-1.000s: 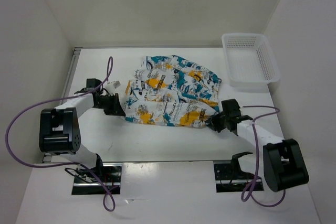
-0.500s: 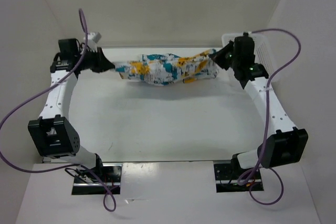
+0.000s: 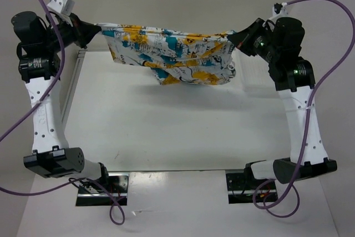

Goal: Fold and stack the shorts
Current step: Fold the shorts

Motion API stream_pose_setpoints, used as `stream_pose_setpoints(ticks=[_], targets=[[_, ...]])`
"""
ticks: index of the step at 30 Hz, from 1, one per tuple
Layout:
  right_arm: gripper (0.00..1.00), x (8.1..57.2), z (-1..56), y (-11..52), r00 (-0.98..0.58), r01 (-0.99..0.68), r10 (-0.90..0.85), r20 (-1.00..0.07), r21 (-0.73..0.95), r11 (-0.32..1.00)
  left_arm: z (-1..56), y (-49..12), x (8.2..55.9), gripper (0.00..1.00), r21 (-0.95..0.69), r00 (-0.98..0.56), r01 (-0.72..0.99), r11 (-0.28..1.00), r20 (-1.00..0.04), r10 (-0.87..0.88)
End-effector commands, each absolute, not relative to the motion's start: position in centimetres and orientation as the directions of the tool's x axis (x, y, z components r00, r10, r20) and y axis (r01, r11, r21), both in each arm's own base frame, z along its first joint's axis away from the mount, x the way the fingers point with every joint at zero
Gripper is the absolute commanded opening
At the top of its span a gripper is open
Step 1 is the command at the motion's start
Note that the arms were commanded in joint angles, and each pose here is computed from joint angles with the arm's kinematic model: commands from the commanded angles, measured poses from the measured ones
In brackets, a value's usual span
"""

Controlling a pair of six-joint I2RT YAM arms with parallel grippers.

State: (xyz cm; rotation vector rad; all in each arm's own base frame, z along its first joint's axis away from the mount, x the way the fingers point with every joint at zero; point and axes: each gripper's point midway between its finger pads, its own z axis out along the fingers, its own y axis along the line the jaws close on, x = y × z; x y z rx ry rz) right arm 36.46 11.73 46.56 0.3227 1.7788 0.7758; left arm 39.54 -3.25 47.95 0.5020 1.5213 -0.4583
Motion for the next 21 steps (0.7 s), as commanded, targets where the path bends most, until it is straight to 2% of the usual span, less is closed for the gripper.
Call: stream_pose_setpoints(ticks=[1,7,12,16,21], targets=[[0.0,31.4,50.6,7.4,-0.184,-0.115,0.538,-0.823,0.562,0.819,54.6,2.1,36.4,0.0,0.181,0.175,0.325,0.928,-0.976,0.129],[0.0,22.7,56.0,7.2,-0.034,-0.25,0.542,-0.84,0.532,0.809,61.4,0.6,30.2,0.0,0.28,0.324,0.24,0.929,-0.926,0.195],[0.0,18.5,59.0,6.5,0.017,-0.278,0.546,-0.837,0.521,0.807,66.0,0.3,26.3,0.0,0.306,0.402,0.131,0.943,-0.886,0.231],[0.0,17.9,58.3,6.5,-0.03,-0.252,0.561,-0.827,0.549,0.797,68.9,0.0,24.4,0.0,0.332,0.464,0.084,0.94,-0.847,0.258],[0.0,18.7,54.0,6.2,-0.105,-0.158,0.596,-0.796,0.605,0.78,67.8,0.4,25.8,0.0,0.317,0.43,0.107,0.943,-0.869,0.243]])
